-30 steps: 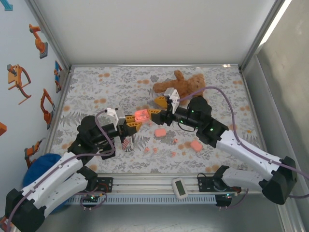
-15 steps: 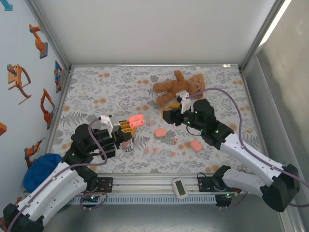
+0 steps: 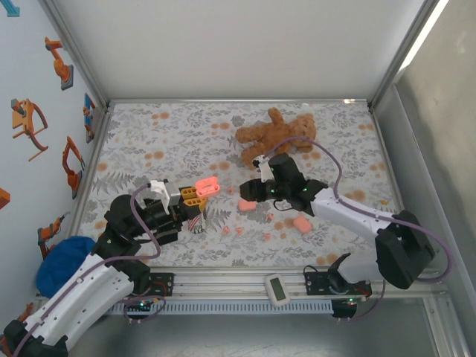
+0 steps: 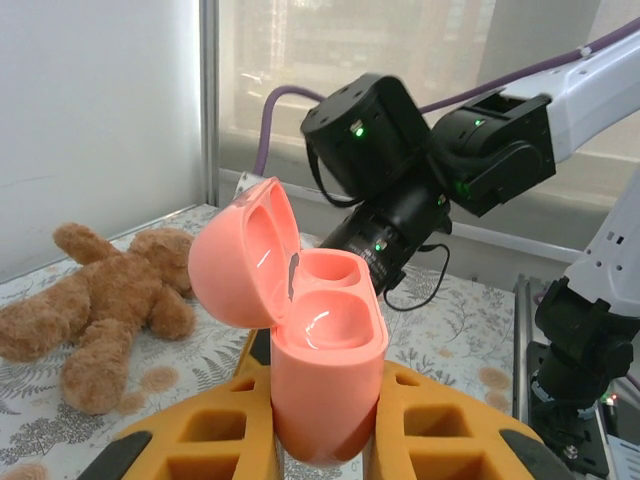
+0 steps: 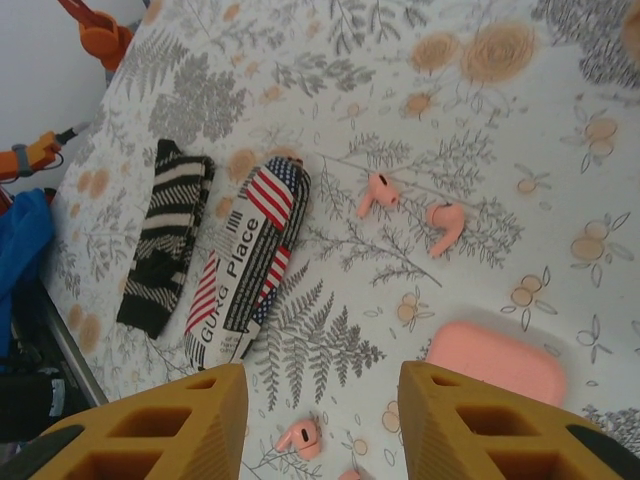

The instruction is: Insert the wireless bluetooth earbuds into the charging case

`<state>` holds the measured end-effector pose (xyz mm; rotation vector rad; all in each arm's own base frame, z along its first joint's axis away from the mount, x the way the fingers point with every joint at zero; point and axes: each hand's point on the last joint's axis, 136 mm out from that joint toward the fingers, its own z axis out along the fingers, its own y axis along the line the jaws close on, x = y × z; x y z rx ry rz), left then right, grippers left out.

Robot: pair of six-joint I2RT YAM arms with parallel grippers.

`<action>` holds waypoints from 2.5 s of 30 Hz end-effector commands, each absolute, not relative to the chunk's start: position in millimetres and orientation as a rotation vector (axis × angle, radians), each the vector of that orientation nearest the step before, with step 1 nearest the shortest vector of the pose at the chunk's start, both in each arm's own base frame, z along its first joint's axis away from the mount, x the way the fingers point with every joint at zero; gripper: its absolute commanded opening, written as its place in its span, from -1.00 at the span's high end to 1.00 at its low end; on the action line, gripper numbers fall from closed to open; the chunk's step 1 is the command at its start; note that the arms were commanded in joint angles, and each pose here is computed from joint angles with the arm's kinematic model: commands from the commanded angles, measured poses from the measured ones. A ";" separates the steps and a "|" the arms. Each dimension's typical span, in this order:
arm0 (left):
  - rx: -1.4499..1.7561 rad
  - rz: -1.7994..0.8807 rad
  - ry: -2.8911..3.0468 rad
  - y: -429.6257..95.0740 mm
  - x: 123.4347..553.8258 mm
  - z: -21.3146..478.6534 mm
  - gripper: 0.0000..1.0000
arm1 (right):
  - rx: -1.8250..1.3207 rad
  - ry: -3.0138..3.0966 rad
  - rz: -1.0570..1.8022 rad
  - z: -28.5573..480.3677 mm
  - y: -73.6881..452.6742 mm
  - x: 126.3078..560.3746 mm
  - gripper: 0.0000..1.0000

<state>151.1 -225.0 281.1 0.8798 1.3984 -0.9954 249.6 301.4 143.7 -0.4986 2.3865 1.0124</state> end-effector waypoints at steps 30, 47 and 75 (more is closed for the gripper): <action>0.885 -0.997 1.376 -223.2 146.0 287.0 0.94 | -0.822 2.691 0.989 42.0 367.7 185.4 0.25; 0.885 -0.993 1.382 -223.4 147.0 285.5 0.94 | -0.902 2.776 0.866 18.4 363.6 173.8 0.27; 0.884 -0.985 1.390 -222.7 147.4 284.0 0.94 | -0.988 2.784 0.773 17.9 362.2 167.7 0.53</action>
